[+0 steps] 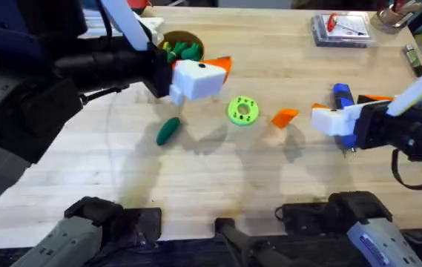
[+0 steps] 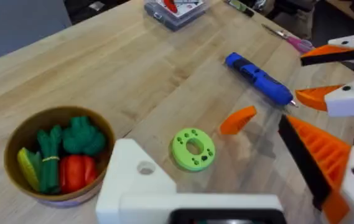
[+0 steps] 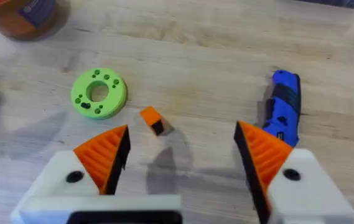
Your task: Pick up the gripper from the table and insert it into the empty holder that is missing its gripper. Then pick up a screw, insert it into the mounting hole, and use the screwdriver to tighten it. Finally, clean up the table by picking up the vegetable and placing it into the bucket.
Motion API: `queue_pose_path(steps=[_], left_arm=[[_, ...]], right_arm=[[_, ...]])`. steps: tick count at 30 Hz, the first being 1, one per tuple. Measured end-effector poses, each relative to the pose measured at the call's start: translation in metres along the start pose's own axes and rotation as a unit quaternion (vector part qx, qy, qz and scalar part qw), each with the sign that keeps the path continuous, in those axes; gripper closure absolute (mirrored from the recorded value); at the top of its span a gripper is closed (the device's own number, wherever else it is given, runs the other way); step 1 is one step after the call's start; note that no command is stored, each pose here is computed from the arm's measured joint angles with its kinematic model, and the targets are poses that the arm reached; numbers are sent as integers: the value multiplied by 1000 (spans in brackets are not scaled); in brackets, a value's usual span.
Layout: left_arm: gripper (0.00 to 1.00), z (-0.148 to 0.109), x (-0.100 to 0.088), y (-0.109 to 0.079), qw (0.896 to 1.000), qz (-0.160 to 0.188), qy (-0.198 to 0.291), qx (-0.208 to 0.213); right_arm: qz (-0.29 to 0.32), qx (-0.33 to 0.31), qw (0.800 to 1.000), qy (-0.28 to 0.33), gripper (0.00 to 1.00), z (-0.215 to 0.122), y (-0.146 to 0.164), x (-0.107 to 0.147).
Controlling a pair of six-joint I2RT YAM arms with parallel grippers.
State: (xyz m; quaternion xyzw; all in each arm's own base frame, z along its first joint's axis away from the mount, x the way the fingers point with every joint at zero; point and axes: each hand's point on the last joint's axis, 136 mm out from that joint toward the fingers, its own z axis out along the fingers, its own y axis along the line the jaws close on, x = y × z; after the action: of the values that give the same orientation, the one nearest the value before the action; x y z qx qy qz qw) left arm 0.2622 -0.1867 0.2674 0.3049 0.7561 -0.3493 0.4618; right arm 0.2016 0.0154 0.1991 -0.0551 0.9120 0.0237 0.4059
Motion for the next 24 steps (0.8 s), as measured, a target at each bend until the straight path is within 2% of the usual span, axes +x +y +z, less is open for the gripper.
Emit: queue_pose_path(steps=[5, 10, 11, 12, 16, 24], left_arm=[[15, -2, 3, 6, 1000, 5, -1, -30], [16, -25, 10, 0, 996, 32, -35, -71], [15, -32, 13, -3, 995, 40, -46, -77], [15, -47, 26, -15, 991, 65, -82, -85], [15, -60, 42, -24, 981, 101, -137, -91], [15, -51, 76, -16, 971, 105, -196, -88]], right_arm=[[0, 0, 1000, 0, 8, 0, 0, 0], [0, 0, 1000, 0, 8, 0, 0, 0], [0, 0, 1000, 1, 8, 0, 0, 0], [0, 0, 1000, 1, 8, 0, 0, 0], [0, 0, 1000, 1, 8, 0, 0, 0], [0, 0, 1000, 1, 8, 0, 0, 0]])
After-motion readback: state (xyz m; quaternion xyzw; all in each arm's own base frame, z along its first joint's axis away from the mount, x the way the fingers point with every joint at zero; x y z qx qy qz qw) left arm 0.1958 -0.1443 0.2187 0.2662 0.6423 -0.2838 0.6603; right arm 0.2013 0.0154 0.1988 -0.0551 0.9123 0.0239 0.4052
